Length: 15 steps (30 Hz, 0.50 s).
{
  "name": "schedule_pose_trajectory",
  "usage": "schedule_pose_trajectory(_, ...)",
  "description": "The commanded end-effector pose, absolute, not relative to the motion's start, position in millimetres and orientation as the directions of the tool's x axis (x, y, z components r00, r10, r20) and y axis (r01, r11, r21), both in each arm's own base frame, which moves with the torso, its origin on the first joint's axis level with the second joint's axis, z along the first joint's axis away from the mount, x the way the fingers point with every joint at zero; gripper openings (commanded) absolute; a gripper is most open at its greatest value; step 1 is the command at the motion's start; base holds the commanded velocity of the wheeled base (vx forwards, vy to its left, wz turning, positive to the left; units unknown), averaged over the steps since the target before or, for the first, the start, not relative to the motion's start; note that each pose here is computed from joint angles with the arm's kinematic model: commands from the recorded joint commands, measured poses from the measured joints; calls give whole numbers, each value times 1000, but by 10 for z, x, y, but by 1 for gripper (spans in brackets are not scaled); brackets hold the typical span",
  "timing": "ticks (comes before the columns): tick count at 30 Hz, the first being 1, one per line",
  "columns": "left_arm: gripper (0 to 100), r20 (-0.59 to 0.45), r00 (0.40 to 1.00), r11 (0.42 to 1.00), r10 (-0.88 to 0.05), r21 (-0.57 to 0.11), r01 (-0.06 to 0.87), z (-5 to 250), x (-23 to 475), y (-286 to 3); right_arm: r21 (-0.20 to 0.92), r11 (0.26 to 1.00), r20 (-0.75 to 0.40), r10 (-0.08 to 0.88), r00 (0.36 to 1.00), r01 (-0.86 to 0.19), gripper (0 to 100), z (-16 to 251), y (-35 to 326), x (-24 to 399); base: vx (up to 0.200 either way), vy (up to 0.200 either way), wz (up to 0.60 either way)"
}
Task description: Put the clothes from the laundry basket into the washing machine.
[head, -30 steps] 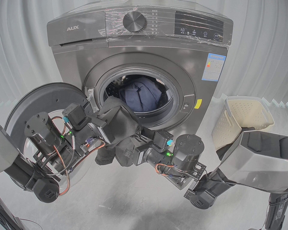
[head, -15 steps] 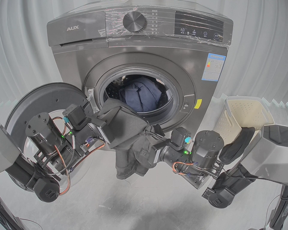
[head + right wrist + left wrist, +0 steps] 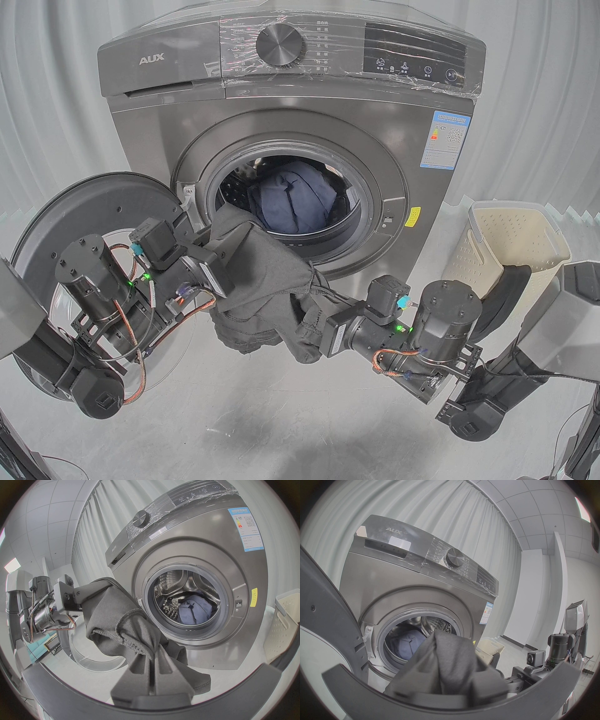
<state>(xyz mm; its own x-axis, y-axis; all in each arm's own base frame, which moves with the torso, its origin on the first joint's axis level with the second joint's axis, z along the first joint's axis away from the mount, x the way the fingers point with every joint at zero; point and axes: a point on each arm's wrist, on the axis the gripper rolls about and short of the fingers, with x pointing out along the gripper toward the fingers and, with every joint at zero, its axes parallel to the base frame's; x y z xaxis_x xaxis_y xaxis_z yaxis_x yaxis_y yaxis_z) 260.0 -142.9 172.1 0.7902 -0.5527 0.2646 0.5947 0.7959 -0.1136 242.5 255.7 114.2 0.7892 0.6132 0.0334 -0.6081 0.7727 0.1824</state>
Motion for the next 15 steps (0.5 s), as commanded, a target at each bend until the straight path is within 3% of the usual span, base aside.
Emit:
schedule_pose_trajectory(1, 100, 250, 805, 807, -538, -124, 578, 1679, 2648, -1396, 186, 772, 51, 611, 790, -608, 0, 1207, 2522, 2407, 0, 0, 0)
schedule_pose_trajectory(15, 100, 128, 830, 821, -543, -126, 556, 1316, 2752, -1433, 214, 760, 118, 604, 788, -614, 0, 1462, 2406, 2319, 0, 0, 0)
